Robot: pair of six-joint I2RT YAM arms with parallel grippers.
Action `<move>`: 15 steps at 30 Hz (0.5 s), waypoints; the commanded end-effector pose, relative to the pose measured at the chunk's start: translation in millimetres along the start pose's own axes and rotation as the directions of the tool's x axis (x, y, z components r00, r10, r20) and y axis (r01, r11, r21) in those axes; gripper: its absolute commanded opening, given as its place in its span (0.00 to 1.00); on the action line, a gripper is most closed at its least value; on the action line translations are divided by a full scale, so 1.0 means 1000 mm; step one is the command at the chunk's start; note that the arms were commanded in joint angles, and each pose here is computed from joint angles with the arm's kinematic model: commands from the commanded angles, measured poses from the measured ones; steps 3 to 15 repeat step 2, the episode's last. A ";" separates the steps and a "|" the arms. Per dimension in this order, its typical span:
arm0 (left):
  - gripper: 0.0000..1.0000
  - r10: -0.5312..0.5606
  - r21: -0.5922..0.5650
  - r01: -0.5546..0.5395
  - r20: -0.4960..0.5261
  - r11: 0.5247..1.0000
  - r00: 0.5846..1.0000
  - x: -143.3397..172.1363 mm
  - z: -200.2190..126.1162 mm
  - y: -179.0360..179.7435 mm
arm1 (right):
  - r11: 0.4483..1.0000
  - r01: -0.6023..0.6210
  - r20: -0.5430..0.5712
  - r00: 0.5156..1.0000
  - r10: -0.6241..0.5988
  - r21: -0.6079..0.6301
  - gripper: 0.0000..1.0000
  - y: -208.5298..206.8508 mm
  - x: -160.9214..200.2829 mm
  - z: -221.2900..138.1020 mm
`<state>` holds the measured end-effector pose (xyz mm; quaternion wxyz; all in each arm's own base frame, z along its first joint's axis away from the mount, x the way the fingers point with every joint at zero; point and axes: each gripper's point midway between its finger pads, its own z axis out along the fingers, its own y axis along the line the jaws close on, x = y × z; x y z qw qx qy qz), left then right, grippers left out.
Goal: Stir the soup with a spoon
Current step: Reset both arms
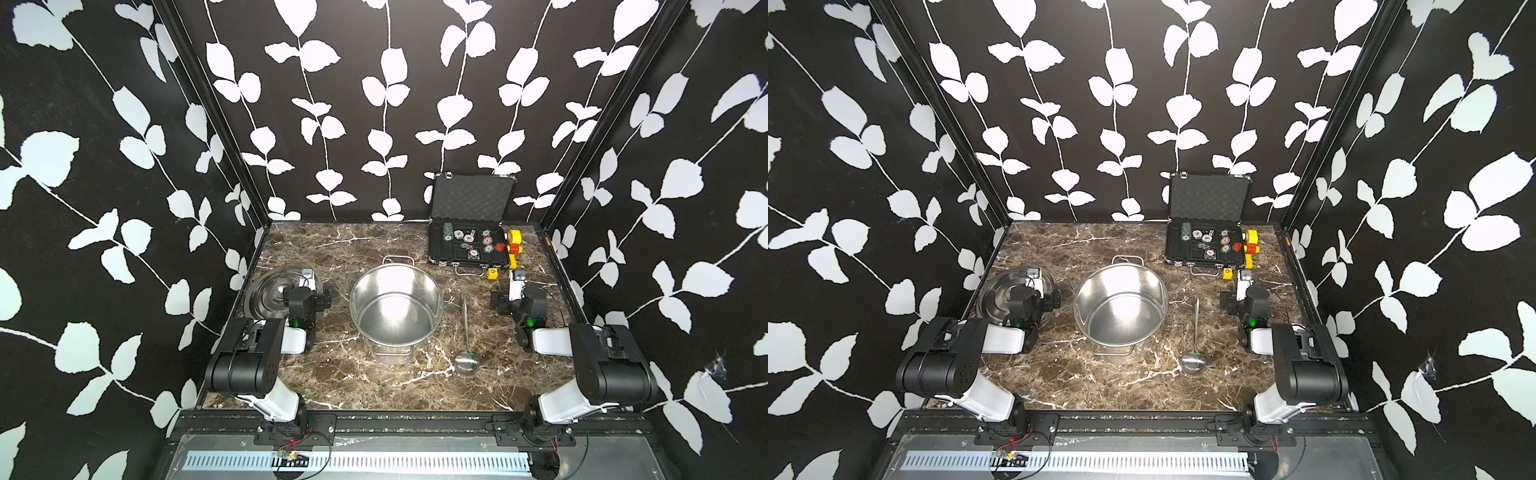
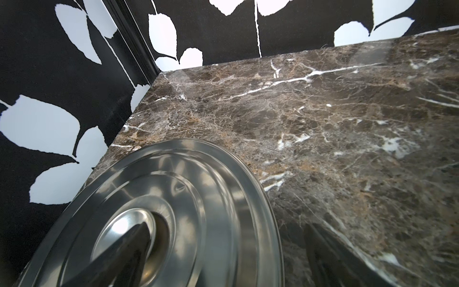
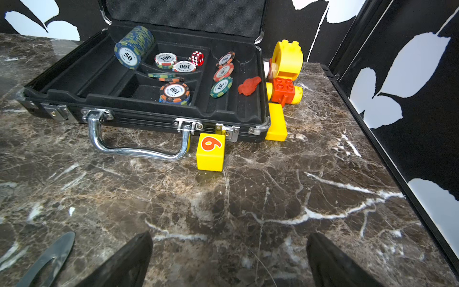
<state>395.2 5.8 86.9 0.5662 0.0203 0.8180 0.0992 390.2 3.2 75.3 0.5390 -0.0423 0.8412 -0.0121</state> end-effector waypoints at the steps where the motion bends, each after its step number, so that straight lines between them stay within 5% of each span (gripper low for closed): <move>1: 0.99 -0.007 0.009 0.006 0.031 1.000 1.000 -0.012 0.001 0.001 | 1.000 0.006 0.050 0.999 -0.006 0.015 0.99 -0.002 -0.016 0.000; 15: 0.99 -0.006 0.009 0.005 0.035 1.000 0.999 -0.012 0.000 0.001 | 1.000 0.005 0.050 0.999 -0.006 0.017 0.99 -0.002 -0.017 0.000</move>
